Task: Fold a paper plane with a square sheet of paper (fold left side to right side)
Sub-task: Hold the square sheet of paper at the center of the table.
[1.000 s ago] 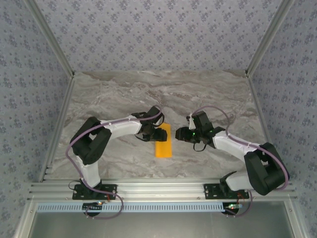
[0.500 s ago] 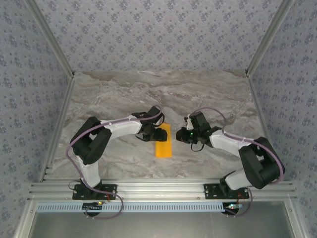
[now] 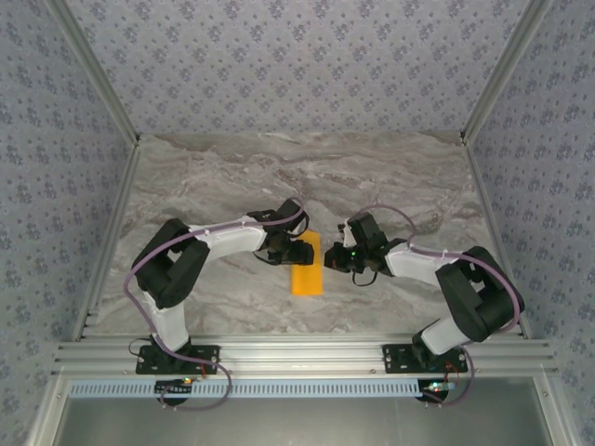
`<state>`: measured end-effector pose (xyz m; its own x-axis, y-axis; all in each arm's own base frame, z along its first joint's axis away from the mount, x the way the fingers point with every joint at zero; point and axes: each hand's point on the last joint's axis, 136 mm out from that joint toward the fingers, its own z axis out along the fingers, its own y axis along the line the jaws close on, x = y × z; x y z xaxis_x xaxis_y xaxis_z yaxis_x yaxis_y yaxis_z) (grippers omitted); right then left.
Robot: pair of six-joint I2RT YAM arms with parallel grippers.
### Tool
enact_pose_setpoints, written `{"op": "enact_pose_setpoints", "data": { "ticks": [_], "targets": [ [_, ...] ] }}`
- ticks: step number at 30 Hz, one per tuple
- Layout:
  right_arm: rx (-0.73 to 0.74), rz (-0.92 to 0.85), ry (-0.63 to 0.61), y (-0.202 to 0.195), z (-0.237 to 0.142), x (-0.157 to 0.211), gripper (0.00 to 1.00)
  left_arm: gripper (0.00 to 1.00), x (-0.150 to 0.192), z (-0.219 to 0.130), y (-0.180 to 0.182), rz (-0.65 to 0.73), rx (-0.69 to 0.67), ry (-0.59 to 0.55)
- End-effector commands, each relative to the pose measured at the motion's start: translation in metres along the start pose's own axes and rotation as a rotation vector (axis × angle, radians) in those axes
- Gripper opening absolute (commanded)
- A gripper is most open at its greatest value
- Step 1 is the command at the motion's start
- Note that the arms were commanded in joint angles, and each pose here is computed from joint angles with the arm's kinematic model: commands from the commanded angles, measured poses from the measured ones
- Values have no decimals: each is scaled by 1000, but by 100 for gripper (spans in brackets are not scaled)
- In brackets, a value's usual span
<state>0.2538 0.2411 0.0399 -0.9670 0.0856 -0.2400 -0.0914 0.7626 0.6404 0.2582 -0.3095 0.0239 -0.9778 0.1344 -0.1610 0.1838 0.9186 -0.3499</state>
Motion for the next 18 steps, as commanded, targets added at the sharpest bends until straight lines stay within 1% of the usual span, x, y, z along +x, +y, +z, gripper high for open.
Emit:
{"op": "enact_pose_setpoints", "data": {
  "ticks": [1,10,18],
  "targets": [
    [-30,5,10,11,6,-4,0,63,19,27,17,12,-70,66],
    [-36,-3,23,16,14,-6,0,63,19,27,18,14,-72,68],
    [-21,4,28,12,19,-7,0,63,19,28,18,14,-76,68]
  ]
}}
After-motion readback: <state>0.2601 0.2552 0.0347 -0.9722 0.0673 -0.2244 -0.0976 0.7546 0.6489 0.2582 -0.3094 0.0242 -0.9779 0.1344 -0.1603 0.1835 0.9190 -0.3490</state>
